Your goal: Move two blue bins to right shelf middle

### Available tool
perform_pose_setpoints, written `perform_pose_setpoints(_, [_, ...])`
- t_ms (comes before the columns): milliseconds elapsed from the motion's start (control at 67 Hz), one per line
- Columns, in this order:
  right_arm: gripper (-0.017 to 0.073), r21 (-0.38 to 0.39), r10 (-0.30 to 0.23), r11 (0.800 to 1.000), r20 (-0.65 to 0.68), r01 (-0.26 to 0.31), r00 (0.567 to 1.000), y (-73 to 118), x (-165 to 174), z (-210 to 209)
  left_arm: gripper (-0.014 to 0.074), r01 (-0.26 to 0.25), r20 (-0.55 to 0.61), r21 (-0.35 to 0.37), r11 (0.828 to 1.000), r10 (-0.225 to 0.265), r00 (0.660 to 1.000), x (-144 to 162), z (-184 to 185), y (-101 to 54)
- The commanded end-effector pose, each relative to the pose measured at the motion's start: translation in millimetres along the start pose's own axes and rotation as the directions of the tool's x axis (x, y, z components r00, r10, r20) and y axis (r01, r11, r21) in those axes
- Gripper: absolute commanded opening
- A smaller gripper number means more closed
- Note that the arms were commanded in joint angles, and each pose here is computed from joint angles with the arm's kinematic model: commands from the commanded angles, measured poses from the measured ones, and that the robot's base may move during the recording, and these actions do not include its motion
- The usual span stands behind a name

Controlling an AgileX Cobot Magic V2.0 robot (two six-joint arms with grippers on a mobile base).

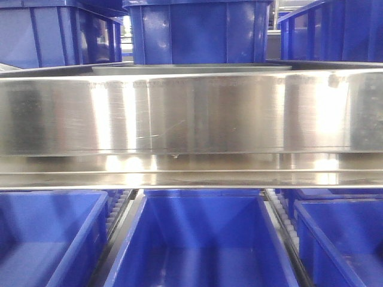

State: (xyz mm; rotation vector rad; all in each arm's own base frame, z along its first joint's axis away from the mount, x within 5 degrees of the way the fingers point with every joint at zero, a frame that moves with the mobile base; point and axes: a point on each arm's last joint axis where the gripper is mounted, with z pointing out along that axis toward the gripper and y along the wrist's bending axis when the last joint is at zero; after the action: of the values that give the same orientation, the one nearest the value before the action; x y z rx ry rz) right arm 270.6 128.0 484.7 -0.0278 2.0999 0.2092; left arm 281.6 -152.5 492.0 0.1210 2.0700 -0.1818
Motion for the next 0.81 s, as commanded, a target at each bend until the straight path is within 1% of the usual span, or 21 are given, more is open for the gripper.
perform_pose_setpoints(0, [-0.0166, -0.043, -0.002, 0.999, 0.135, 0.008, 0.991, 1.4, -14.6, -11.6, -0.0111, 0.004, 0.097, 0.032, 0.999, -0.008, 0.995, -11.5, -10.2, -0.9])
perform_pose_setpoints(791, [-0.0166, -0.043, -0.002, 0.999, 0.135, 0.008, 0.991, 1.4, -14.6, -11.6, -0.0111, 0.004, 0.097, 0.032, 0.999, -0.008, 0.995, -11.5, -10.2, -0.9])
